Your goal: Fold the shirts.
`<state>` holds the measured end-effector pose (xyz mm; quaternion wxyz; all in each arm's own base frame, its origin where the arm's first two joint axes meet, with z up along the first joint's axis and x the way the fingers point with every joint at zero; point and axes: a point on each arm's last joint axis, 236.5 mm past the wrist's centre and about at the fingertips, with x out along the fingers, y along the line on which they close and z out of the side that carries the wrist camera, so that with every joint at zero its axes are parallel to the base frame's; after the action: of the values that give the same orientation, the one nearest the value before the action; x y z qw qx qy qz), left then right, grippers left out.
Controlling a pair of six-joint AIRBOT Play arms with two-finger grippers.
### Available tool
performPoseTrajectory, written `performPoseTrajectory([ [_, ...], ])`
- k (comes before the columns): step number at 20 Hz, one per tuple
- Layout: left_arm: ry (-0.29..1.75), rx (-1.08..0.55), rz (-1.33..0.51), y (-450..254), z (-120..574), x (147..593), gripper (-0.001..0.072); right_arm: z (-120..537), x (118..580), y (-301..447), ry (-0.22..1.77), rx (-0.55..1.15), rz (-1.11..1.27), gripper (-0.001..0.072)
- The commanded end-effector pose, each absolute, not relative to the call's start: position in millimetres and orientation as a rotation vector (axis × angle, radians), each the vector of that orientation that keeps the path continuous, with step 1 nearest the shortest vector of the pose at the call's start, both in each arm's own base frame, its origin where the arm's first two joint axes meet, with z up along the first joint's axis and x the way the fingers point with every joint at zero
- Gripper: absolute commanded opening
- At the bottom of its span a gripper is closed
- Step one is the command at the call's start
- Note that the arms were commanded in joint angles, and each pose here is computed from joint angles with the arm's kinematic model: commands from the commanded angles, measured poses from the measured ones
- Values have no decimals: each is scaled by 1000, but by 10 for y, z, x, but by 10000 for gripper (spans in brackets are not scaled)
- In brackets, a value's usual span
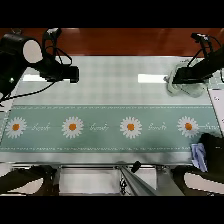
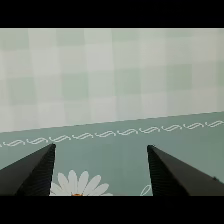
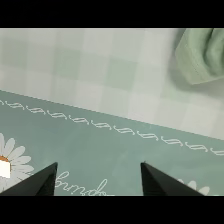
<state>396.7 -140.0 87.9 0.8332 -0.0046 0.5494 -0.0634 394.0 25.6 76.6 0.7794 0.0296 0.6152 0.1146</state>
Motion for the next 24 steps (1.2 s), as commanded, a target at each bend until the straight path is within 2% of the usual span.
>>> performPoseTrajectory([
  [1,1165,-9,-135,-1401,876,3967,704,766,3942,256,1330,65,247,603],
  [19,1165,-9,-135,-1401,876,3967,704,767,3945,255,1329,65,247,603],
  [24,1176,-7,-132,-1406,825,3977,704,863,4255,265,1193,79,231,603],
])
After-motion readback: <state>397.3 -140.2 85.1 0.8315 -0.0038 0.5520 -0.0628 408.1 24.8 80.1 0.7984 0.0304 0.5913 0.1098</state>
